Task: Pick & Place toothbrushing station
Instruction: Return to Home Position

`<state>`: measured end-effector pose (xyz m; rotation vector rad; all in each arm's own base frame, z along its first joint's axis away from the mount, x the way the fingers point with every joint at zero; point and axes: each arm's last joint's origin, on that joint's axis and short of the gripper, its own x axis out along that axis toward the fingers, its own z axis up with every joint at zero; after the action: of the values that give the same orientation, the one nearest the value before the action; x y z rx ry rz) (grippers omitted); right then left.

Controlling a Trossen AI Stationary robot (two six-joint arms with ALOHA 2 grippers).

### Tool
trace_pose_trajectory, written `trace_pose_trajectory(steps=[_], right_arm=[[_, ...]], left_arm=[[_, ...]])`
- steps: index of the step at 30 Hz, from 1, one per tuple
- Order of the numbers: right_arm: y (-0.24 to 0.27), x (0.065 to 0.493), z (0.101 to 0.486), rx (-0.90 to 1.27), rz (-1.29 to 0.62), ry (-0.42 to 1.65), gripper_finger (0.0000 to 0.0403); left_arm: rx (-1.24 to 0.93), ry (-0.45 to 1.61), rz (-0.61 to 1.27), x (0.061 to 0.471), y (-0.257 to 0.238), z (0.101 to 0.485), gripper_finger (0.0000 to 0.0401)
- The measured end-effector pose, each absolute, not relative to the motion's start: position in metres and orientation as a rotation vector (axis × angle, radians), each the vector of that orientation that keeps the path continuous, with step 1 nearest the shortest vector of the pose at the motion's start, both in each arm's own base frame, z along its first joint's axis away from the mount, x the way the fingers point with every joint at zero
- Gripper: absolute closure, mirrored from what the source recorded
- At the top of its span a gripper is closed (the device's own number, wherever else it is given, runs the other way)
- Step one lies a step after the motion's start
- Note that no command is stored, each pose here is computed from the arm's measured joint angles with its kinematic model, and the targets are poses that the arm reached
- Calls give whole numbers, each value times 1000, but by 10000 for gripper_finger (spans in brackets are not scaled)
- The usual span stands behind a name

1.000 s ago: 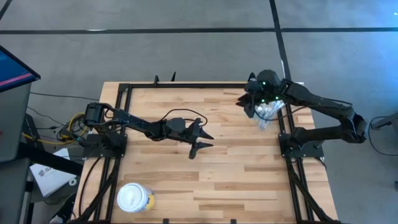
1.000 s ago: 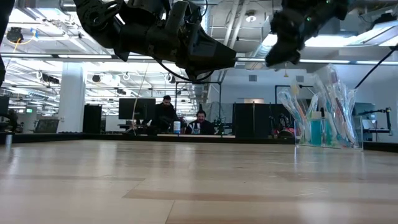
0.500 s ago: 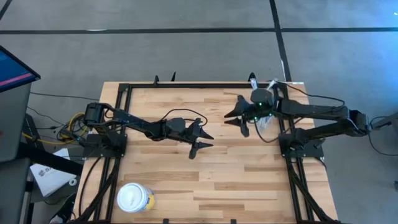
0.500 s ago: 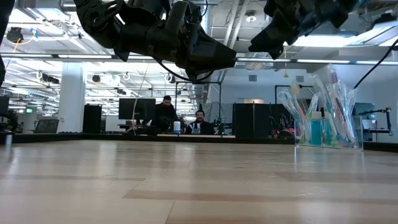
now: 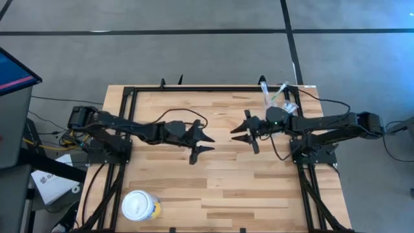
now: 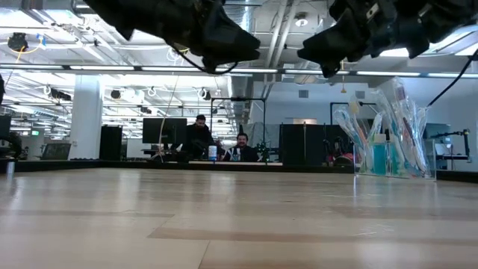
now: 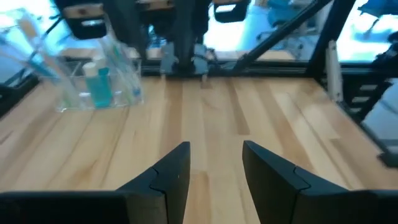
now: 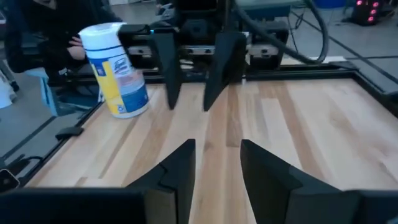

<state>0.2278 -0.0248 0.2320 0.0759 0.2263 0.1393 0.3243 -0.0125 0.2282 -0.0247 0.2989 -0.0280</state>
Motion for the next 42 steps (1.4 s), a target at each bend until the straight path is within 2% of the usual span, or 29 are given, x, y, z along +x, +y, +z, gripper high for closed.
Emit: trace_pose_trajectory(steps=[8,21,28,39,42], right_arm=[[-18,220,227,73,111,224,285],[-8,176,213,81,80,93,289],[-5,154,203,58,7,29,304],[0,117,182,14,21,-129,322],[0,111,179,-9,16,-115,324]], left_arm=[[4,299,118,278,-13,224,261],[-91,96,194,192,-7,225,261],[-104,14,198,162,-4,219,261],[-118,-96,193,130,-2,203,261],[-106,-110,193,125,-1,198,261]])
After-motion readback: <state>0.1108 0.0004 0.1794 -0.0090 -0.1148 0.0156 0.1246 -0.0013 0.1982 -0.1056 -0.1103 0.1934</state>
